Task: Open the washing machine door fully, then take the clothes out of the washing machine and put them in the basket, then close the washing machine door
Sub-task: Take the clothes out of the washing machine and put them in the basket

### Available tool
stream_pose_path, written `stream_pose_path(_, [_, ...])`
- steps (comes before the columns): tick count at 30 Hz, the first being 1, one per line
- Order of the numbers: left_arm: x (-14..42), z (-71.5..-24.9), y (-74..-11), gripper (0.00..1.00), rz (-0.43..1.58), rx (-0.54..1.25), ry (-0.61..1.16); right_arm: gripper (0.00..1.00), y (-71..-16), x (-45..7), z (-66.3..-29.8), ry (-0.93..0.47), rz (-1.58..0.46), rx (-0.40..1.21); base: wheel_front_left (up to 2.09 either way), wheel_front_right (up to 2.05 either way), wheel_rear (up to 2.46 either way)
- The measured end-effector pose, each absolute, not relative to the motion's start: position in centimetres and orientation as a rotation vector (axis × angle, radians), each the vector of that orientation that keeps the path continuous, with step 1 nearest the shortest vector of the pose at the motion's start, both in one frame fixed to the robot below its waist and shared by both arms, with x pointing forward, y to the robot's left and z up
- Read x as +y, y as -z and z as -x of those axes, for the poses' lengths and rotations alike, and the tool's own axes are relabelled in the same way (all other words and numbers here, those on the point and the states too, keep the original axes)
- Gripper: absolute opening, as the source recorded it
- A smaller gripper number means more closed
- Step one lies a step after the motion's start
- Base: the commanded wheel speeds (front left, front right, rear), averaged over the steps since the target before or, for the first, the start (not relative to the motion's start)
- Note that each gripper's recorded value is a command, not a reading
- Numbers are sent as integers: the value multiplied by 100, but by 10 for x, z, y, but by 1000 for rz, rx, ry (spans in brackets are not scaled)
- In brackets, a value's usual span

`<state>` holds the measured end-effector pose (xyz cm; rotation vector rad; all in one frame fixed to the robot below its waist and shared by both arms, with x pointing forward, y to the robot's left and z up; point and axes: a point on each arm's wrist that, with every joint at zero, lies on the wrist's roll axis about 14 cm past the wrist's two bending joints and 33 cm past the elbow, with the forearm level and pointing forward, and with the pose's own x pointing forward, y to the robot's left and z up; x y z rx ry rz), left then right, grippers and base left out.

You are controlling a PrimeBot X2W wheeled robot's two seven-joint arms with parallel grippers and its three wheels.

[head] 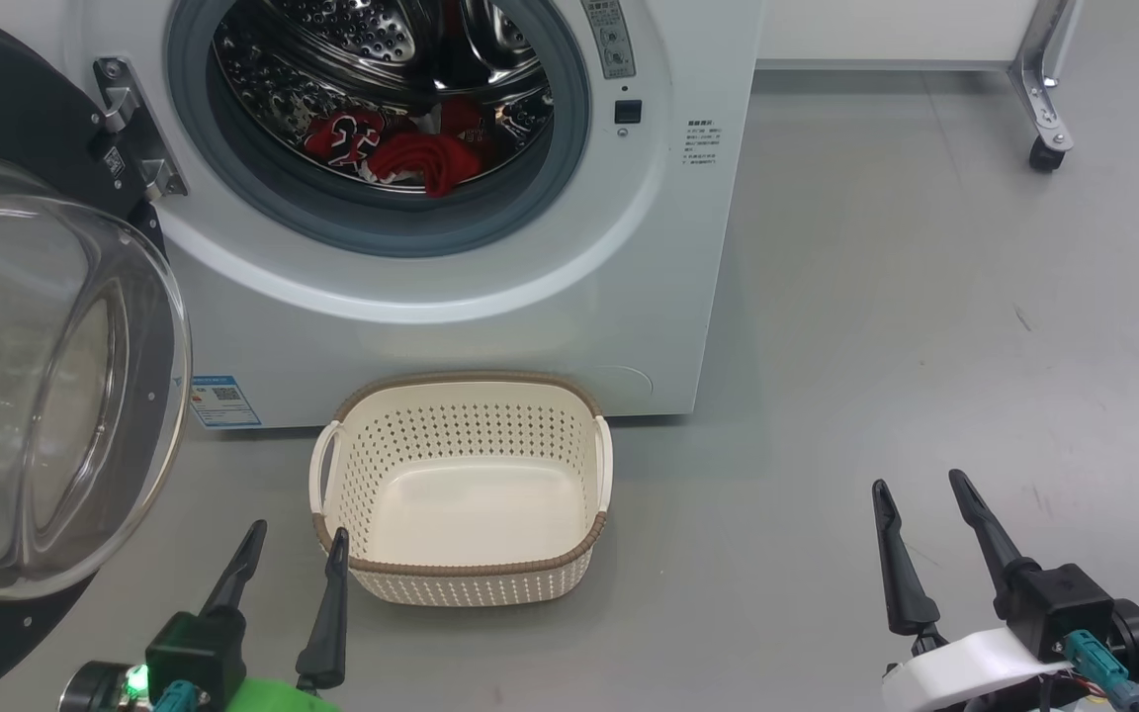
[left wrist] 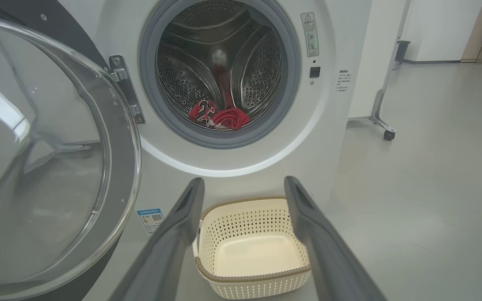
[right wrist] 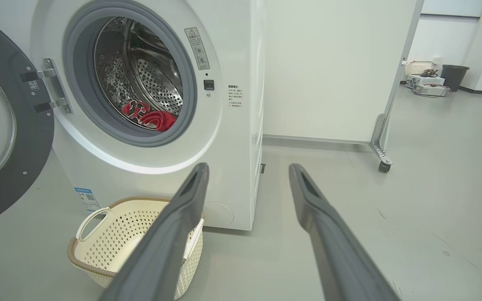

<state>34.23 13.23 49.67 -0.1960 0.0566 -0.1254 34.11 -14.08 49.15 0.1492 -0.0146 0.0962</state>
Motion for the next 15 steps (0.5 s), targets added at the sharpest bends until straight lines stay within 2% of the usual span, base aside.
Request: stream_pose_path(15, [131,-344,-499,100,176,50,137,100,-490,-141,-342,-95,-151,-8,52,-52,0])
